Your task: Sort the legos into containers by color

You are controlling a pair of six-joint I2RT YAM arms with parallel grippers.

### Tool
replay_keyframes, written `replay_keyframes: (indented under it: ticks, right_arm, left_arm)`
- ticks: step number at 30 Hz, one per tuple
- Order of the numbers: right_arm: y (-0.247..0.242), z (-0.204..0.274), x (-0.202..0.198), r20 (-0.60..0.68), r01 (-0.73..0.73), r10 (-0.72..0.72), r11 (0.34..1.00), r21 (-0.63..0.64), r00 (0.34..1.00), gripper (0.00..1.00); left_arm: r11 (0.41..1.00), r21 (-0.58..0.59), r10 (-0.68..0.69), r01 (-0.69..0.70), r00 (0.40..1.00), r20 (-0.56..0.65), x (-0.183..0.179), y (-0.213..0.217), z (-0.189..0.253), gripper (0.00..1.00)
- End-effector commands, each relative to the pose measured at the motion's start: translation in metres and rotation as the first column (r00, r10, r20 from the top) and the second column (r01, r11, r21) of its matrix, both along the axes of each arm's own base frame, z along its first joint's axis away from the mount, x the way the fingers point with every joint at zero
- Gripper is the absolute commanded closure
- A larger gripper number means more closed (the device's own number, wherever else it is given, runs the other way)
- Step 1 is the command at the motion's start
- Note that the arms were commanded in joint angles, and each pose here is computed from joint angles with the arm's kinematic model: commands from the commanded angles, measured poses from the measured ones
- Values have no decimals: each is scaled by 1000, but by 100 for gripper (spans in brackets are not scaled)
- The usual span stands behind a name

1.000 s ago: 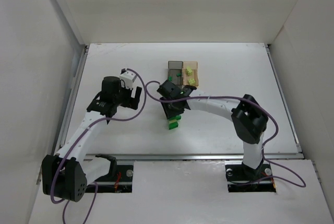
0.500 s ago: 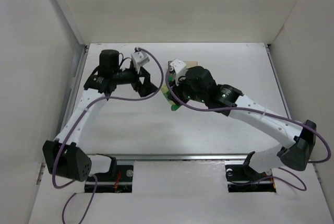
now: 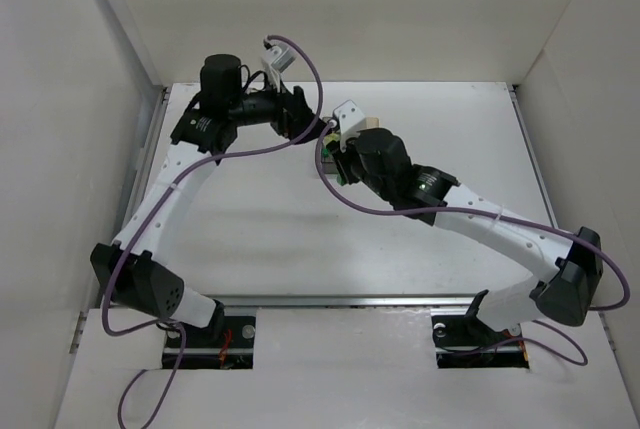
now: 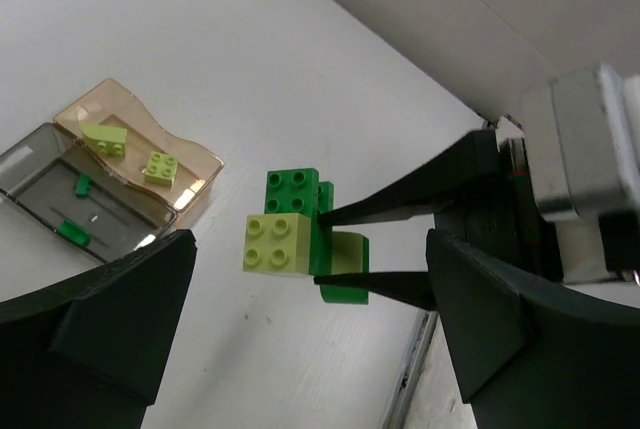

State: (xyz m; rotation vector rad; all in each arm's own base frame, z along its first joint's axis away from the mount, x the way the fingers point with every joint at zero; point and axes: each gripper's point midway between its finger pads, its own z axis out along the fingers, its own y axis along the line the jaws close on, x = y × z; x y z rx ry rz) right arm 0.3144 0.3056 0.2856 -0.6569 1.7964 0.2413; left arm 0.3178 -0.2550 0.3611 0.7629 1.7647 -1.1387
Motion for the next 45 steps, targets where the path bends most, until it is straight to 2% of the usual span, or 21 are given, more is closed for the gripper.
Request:
replay_keyframes:
  ticks: [1,5,11,15,16,19,20,21,24,25,26,33,37,40,42,45]
  right_arm:
    - [3,47,9,107,32,-43,995,99,993,100]
    - [6,43,10,91,38,-48,993,109,995,100]
    - [3,51,4,95,21,-34,991,135,995,100]
    - [5,51,3,89,15,-28,990,143,996,100]
    - [5,51,3,89,15,-28,990,143,996,100]
    - [3,54,2,89,16,-31,987,158,996,100]
    - [3,50,2,84,17,-30,988,151,996,100]
    - [3,50,2,84,17,-30,988,151,996,100]
    - [3,49,-1,82,7,-20,988,152,996,100]
    - [3,44,-1,75,8,-19,990,143,997,100]
    - [2,42,-3,73,0,-10,990,142,997,100]
    - [-8,2,-4,3,63,-63,993,102,998,100]
    - [-8,-60,-7,-135,89,-92,996,-26,987,100]
    - [-10,-89,-16,-210,98,-104,995,-35,972,100]
    - [-7,-92,-18,-232,111,-108,994,0,967,100]
    - [-7,-105,-18,-260,124,-123,992,-12,958,100]
  left_arm:
    - [996,44,78,-73,989,-125,10,-9,-10,2]
    - [986,126,135,-111,971,-199,22,-5,-40,12]
    - [986,142,114,-81,965,-238,17,-6,-61,12]
    - [993,117,63,-35,966,-250,10,-10,-59,27]
    - [994,111,52,-24,966,-253,8,-11,-58,34]
    - [997,79,-4,25,967,-256,1,-16,-53,46]
    - [997,69,-23,42,965,-259,-2,-17,-52,59]
    - [996,72,-22,43,963,-269,-3,-17,-56,67]
    - [996,59,-47,65,961,-273,-6,-18,-56,82]
    - [997,53,-45,62,960,-276,-5,-19,-55,94]
    - [996,48,-53,69,959,-277,-7,-19,-54,100]
    - [997,48,-43,59,960,-276,-4,-19,-53,100]
    - [999,44,4,7,970,-245,12,-12,-45,100]
    - [999,40,14,-5,976,-218,21,-13,-38,100]
    - [999,40,14,-5,976,-218,21,-13,-38,100]
    - [999,43,23,-14,976,-215,25,-14,-40,100]
